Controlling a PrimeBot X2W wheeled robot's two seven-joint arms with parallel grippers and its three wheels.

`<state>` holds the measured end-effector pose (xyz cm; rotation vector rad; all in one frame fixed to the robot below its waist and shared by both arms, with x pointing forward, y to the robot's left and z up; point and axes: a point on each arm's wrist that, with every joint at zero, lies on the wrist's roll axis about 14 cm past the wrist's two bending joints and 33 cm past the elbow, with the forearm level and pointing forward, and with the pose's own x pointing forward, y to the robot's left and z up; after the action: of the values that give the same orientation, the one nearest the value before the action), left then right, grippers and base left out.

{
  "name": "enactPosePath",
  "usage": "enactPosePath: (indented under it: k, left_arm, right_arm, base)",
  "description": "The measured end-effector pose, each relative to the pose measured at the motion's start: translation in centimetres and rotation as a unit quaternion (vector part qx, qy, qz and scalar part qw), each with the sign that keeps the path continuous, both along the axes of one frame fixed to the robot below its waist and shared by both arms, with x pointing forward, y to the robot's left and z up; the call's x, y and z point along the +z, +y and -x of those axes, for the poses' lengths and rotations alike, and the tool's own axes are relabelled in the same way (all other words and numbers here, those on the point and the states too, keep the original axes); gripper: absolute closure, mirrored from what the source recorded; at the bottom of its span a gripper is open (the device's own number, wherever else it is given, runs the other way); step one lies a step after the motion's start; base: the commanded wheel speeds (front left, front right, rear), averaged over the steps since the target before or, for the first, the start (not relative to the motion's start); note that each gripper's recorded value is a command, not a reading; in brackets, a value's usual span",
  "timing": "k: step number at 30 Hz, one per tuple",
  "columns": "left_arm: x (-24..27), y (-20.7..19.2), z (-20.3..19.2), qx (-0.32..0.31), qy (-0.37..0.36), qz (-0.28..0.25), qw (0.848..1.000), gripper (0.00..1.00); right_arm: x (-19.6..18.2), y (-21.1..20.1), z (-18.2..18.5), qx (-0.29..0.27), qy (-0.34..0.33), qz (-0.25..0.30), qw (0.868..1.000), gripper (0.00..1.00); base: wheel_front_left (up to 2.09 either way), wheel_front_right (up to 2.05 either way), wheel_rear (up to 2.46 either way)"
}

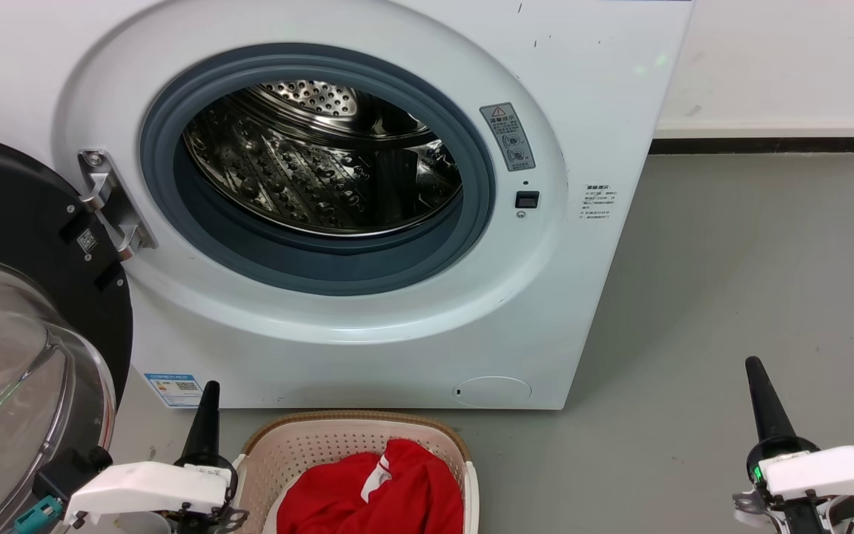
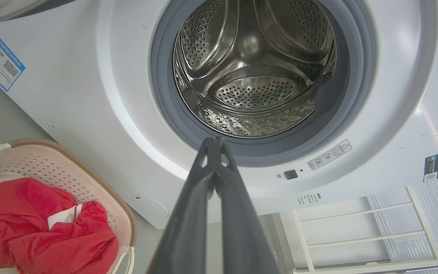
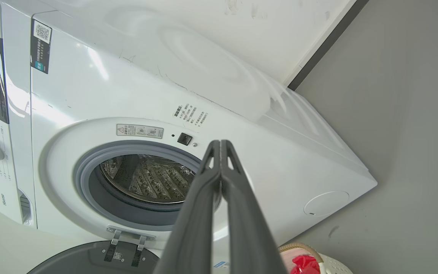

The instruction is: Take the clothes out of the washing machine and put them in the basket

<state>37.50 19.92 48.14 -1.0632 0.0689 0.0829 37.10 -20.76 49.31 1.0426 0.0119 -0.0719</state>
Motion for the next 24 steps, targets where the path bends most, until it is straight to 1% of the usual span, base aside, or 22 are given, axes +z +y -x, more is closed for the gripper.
enactPosePath:
  k: [12,24]
  left_arm:
    - [0.3,0.08,-0.24,0.003,-0.006,0.063,0.998,1.0]
    - [0.85,0.05,-0.59,0.001,-0.017,0.121,0.993,1.0]
  right_arm:
    - [0.19,0.13,-0.44,0.002,-0.004,-0.066,0.998,1.0]
    - [0.31,0.32,-0.75,0.007,-0.007,-0.125,0.992,1.0]
  base:
    - [0.0,0.0,0.0]
    - [0.0,0.0,0.0]
